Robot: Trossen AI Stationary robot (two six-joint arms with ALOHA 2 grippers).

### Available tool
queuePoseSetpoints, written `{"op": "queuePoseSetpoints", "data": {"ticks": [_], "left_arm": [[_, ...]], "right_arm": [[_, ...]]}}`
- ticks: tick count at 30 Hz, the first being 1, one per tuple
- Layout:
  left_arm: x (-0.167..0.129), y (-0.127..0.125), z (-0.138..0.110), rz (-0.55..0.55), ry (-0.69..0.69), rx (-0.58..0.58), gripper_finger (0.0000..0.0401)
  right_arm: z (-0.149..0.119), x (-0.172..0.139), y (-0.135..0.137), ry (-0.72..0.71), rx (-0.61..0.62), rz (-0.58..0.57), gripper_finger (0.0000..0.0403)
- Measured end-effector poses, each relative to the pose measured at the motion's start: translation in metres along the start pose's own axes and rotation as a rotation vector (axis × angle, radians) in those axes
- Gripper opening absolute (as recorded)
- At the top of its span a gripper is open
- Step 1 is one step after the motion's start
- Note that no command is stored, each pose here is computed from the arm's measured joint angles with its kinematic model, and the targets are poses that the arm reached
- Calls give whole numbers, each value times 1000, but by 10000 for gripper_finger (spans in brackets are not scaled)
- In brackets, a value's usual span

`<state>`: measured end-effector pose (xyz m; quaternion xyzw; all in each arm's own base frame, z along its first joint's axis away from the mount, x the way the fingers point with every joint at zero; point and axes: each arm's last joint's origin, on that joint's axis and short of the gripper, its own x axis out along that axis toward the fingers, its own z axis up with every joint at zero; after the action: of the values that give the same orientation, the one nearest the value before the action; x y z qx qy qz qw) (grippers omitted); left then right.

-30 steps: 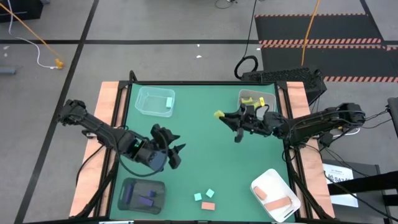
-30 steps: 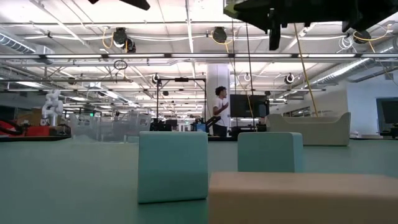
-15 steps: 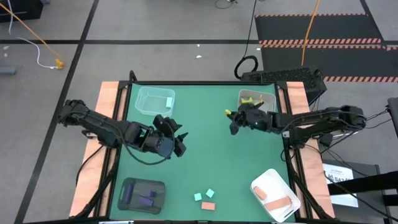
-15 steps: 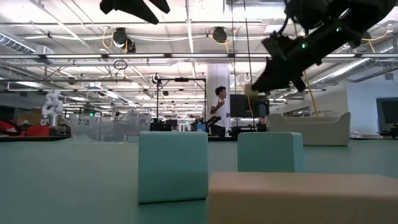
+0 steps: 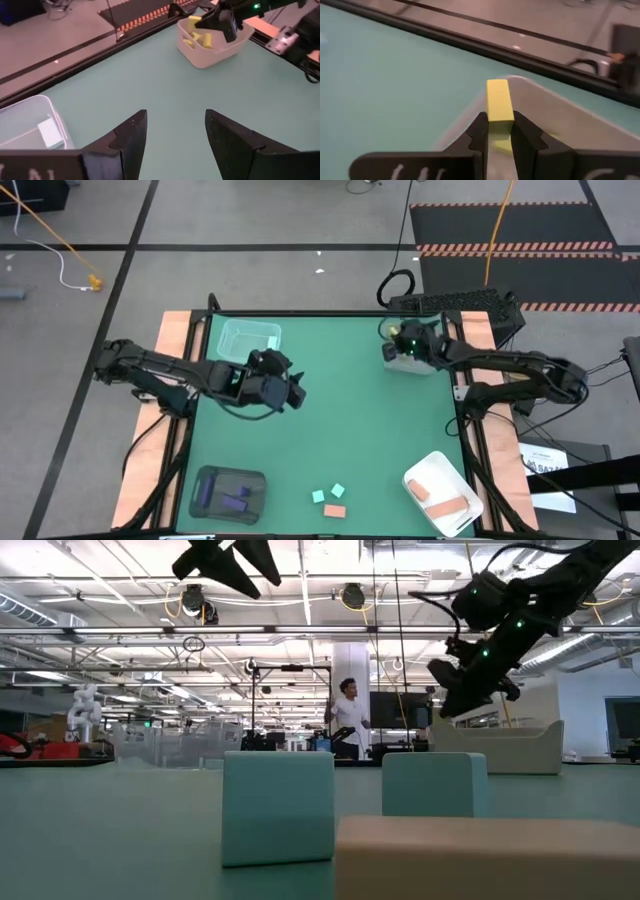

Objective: Sort & place blocks by color
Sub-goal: Put the light green block into the gray bin

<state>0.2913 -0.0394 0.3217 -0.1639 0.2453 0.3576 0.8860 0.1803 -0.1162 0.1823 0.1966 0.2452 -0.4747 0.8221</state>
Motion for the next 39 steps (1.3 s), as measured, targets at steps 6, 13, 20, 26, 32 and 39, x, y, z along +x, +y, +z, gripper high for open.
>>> {"op": "queuePoseSetpoints", "data": {"ticks": [6,13,20,26,32,39], "left_arm": [[10,9,7,9,28,-23,202],[18,17,13,38,30,-40,202],[21,20,15,22,58,-84,202],[21,18,13,-53,128,-87,202],[17,13,10,-85,148,-88,202],[12,8,5,-108,154,-91,202]], "right_arm": [[-2,6,-23,92,13,-99,38],[-3,8,-30,141,35,-63,74],[-3,8,-30,141,20,-62,162],[3,-1,-29,96,-44,-34,235],[8,-15,-32,53,-13,-22,267],[-10,-22,-40,231,-79,-98,269]]}}
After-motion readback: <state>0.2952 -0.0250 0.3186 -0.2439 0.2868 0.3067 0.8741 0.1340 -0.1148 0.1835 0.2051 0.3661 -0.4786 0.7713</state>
